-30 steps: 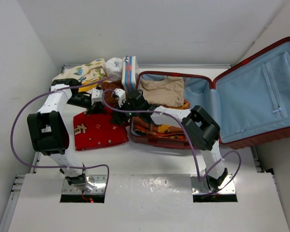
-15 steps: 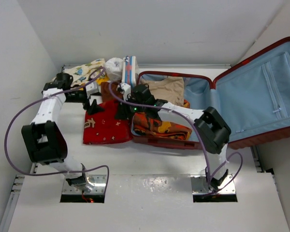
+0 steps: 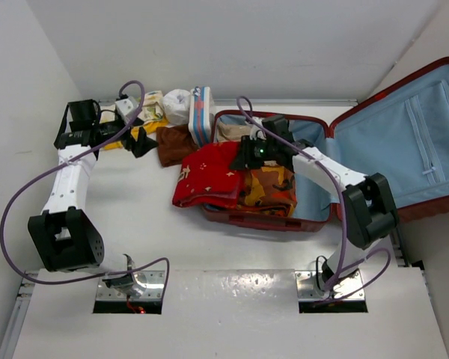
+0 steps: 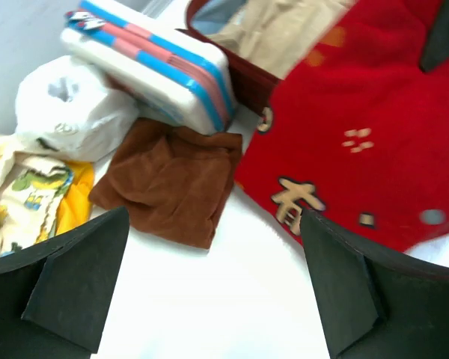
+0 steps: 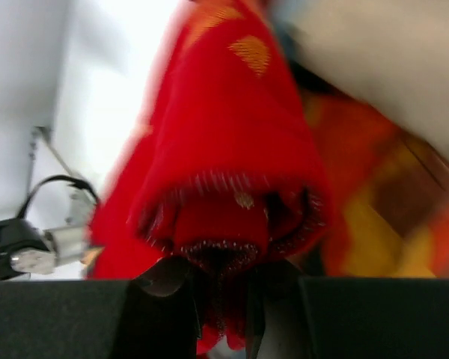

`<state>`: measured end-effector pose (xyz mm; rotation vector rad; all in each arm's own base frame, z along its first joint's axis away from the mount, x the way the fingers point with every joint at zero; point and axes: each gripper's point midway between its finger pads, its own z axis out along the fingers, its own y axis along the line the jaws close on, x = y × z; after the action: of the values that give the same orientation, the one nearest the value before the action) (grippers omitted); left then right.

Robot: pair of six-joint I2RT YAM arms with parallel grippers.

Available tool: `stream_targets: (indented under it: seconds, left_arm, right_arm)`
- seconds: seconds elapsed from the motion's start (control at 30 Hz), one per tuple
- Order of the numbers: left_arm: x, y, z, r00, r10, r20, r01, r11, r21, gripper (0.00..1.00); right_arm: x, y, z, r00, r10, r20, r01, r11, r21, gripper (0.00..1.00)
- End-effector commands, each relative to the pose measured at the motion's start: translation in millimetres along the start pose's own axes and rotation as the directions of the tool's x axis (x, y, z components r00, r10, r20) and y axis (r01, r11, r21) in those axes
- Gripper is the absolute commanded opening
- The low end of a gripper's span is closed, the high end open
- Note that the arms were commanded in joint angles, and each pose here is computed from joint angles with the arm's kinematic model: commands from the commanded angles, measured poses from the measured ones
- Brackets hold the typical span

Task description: Pack the luggage

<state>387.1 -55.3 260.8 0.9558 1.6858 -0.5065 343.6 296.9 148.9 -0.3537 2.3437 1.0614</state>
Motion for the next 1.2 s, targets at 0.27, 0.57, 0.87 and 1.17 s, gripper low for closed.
stream_targets:
  seconds: [0.27, 0.57, 0.87, 1.17]
  left_arm:
    - [0, 48, -13, 0.983, -0.181, -0.041, 0.161, 0.941, -0.298, 1.00]
    - [30, 68, -21, 0.949, -0.305, -0.086, 0.235, 0.859, -0.456, 1.00]
    - [42, 87, -8, 0.910, -0.405, -0.087, 0.282, 0.761, -0.585, 1.00]
    - [35, 85, 14, 0.916, -0.394, -0.073, 0.280, 0.760, -0.587, 1.00]
  right_arm:
    - [49, -84, -55, 0.994, 0.007, -0.113, 0.021, 0.969, 0.246, 0.00]
    - [73, -122, -82, 0.985, -0.069, -0.160, 0.117, 0.941, 0.316, 0.00]
    - [70, -145, -97, 0.986, -0.065, -0.153, 0.120, 0.915, 0.384, 0.00]
    - [67, -155, -100, 0.986, -0.080, -0.148, 0.136, 0.899, 0.417, 0.00]
